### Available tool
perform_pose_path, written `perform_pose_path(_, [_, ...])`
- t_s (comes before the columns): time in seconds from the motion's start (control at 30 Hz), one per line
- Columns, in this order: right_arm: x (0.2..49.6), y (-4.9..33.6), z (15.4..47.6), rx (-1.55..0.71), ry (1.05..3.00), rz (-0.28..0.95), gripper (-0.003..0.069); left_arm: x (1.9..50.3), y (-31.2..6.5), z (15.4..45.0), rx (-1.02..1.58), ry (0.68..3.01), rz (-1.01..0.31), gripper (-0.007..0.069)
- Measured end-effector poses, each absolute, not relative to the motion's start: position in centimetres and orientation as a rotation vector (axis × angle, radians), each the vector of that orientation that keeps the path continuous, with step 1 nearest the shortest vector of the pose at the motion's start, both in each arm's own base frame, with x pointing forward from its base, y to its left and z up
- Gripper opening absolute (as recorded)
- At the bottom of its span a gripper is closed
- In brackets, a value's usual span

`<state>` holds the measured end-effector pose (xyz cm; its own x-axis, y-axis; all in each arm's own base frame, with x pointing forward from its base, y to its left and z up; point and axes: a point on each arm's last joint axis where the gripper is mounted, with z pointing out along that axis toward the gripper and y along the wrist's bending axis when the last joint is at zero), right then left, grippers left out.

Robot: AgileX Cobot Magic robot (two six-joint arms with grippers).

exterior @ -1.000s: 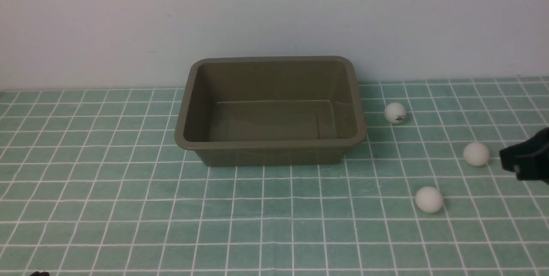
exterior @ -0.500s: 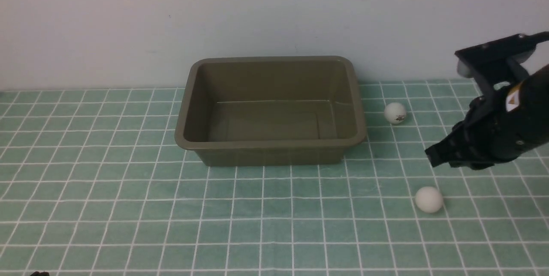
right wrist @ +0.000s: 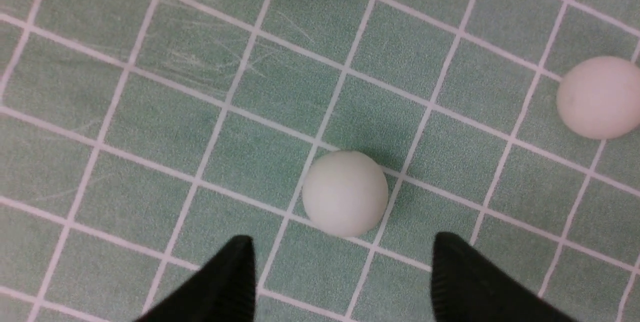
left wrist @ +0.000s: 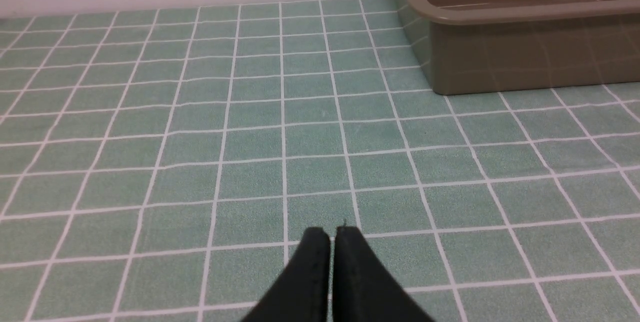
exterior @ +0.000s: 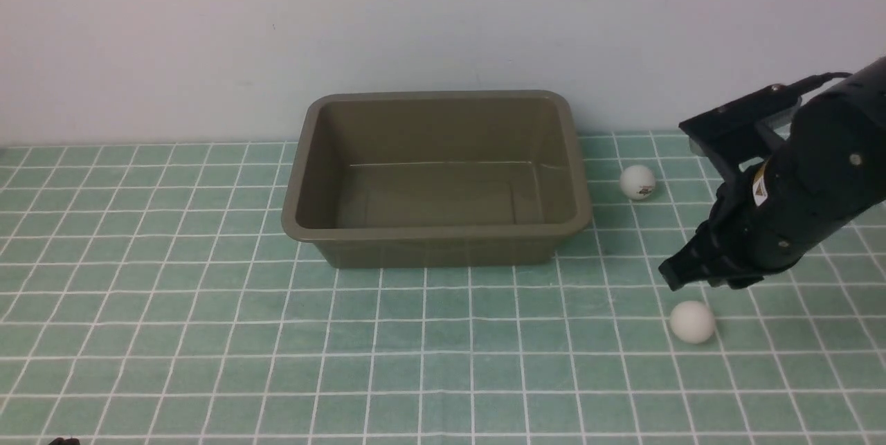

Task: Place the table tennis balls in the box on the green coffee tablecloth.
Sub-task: 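Reach for and grasp a ping pong ball on the table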

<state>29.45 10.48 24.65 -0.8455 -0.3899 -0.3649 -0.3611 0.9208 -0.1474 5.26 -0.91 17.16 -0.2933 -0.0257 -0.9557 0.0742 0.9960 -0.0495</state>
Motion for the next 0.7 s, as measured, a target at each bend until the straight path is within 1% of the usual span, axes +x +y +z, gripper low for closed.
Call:
perform_pose_path(0.1, [29.7,10.6,24.6,-0.525,2.67,-0.088,0.0524,5.3,-0.9,17.2,0.035,1.866,-0.098,-0.0004])
perform_pose_path(0.17, [29.8,10.7,24.4,-0.521,2.671,-0.086,0.0556,5.3,-0.9,17.2,0.035,1.866,-0.098,-0.0004])
perform_pose_path(0.23, [30.0,10.8,23.8,-0.524,2.686,-0.089,0.0574,5.3,-0.9,17.2,0.035,1.866,-0.098,-0.0004])
perform_pose_path(0.37, [31.2,10.8,20.8,-0.526,2.764,-0.108,0.0581,5.3,-0.9,17.2,0.035,1.866,-0.098,-0.0004])
perform_pose_path(0.5, [32.3,9.5,18.5,-0.47,2.83,-0.121,0.0581,5.3,-0.9,17.2,0.035,1.866,-0.098,-0.0004])
perform_pose_path(0.6, [32.8,8.7,17.4,-0.457,2.863,-0.093,0.0581,5.3,-0.9,17.2,0.035,1.866,-0.098,-0.0004])
perform_pose_path(0.7, [33.0,8.9,17.1,-0.463,2.851,-0.052,0.0581,5.3,-0.9,17.2,0.035,1.866,-0.098,-0.0004])
